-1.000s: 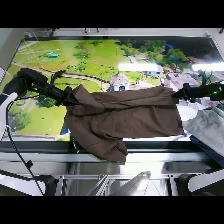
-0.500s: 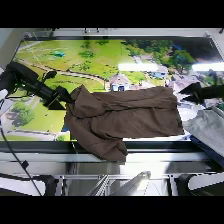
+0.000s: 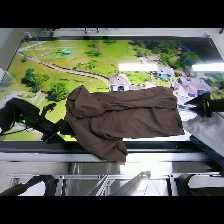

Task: Fold the shirts.

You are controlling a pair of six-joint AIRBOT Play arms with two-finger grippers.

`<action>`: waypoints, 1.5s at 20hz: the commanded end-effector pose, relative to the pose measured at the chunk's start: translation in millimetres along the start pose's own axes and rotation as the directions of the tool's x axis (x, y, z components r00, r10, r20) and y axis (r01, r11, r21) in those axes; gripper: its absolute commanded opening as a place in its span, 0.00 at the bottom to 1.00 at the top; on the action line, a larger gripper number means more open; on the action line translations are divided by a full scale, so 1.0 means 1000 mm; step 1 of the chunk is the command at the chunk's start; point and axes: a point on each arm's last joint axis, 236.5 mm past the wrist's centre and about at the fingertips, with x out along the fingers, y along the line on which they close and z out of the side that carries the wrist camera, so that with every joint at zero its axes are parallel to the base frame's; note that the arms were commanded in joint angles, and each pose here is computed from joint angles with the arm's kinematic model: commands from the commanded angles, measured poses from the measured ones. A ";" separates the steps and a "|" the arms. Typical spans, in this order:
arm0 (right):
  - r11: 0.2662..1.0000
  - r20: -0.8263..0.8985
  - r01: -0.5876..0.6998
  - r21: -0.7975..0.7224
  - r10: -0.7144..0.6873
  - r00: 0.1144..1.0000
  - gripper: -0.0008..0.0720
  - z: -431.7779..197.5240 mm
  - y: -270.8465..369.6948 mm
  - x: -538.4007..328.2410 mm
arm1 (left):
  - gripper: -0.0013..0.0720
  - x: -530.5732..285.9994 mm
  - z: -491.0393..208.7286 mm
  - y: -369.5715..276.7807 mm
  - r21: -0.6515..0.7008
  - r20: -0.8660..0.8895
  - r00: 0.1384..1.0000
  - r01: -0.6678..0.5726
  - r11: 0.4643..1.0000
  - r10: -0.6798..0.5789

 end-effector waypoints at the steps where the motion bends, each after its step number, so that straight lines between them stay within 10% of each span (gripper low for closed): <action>1: 0.996 -0.059 -0.012 0.091 0.017 0.998 0.68 -0.031 -0.011 0.020 | 0.96 0.022 -0.001 -0.007 -0.043 0.062 0.994 0.091 0.995 -0.088; 16: 0.981 -0.061 0.134 0.141 -0.127 0.990 0.67 -0.041 -0.055 0.027 | 0.96 0.097 -0.036 -0.014 0.011 -0.195 0.980 0.031 0.999 -0.029; 30: 0.993 -0.060 0.097 0.060 -0.094 0.994 0.67 -0.048 -0.067 -0.002 | 0.97 0.061 -0.041 -0.031 0.225 0.122 0.992 0.003 0.974 -0.031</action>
